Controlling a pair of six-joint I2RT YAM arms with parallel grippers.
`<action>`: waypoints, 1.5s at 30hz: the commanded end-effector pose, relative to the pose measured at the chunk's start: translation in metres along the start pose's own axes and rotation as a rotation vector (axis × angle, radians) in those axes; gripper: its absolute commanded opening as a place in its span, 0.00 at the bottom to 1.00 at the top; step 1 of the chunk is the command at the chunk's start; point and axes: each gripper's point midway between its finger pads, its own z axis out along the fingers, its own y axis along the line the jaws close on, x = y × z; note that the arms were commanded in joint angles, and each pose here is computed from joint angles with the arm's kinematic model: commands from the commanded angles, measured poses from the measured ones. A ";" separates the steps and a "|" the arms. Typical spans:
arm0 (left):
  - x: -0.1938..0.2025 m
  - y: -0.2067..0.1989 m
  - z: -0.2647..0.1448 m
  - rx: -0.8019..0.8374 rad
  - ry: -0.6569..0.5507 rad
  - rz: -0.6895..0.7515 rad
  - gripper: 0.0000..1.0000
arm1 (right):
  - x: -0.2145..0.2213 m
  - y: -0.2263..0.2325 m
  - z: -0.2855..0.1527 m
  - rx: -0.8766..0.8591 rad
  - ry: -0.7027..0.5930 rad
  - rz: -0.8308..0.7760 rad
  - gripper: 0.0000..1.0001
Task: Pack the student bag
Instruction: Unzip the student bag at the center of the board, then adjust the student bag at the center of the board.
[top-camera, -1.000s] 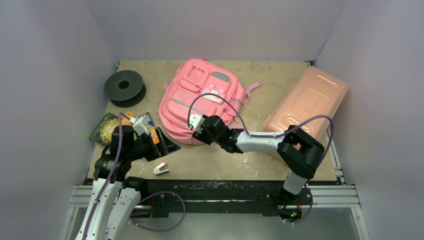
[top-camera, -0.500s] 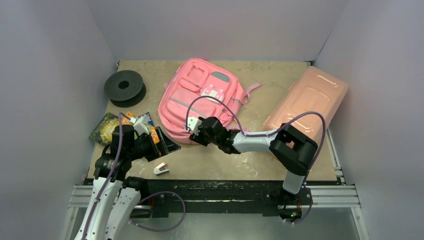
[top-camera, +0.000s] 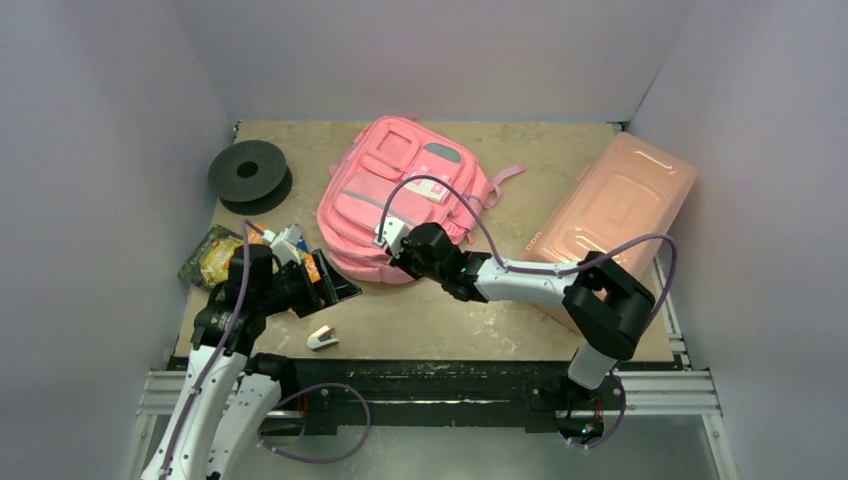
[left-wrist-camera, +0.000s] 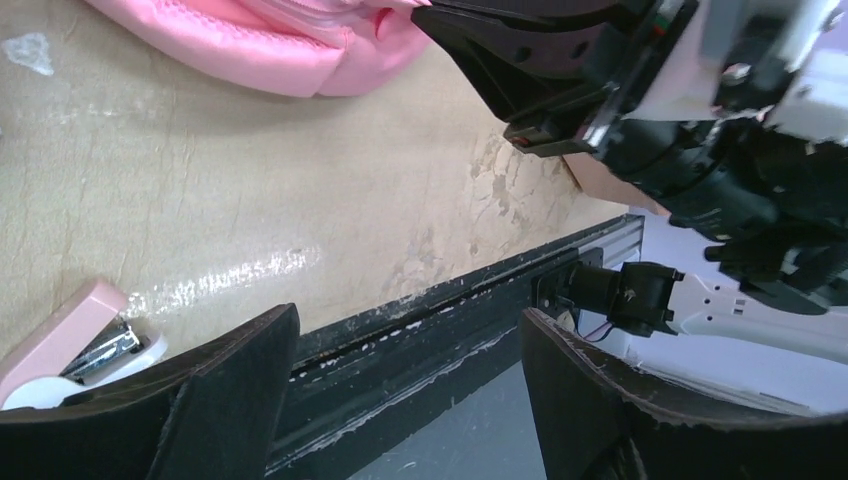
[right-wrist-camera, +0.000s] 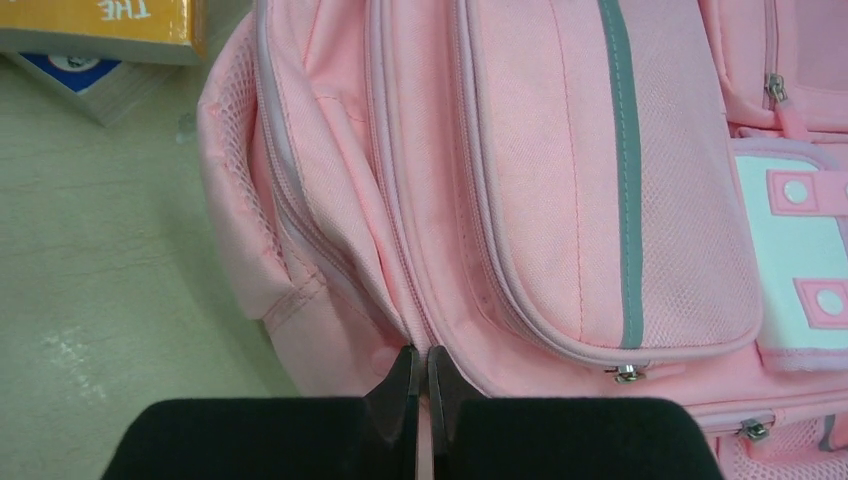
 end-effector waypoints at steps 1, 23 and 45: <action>-0.015 -0.011 0.016 0.054 -0.036 0.082 0.77 | -0.051 -0.013 -0.023 -0.084 -0.127 0.203 0.00; -0.062 -0.066 0.069 -0.121 -0.100 -0.061 0.76 | -0.102 -0.039 -0.067 -0.252 -0.235 0.380 0.00; -0.089 -0.034 0.089 -0.368 -0.100 -0.257 0.00 | -0.114 -0.018 -0.079 -0.169 -0.354 0.058 0.00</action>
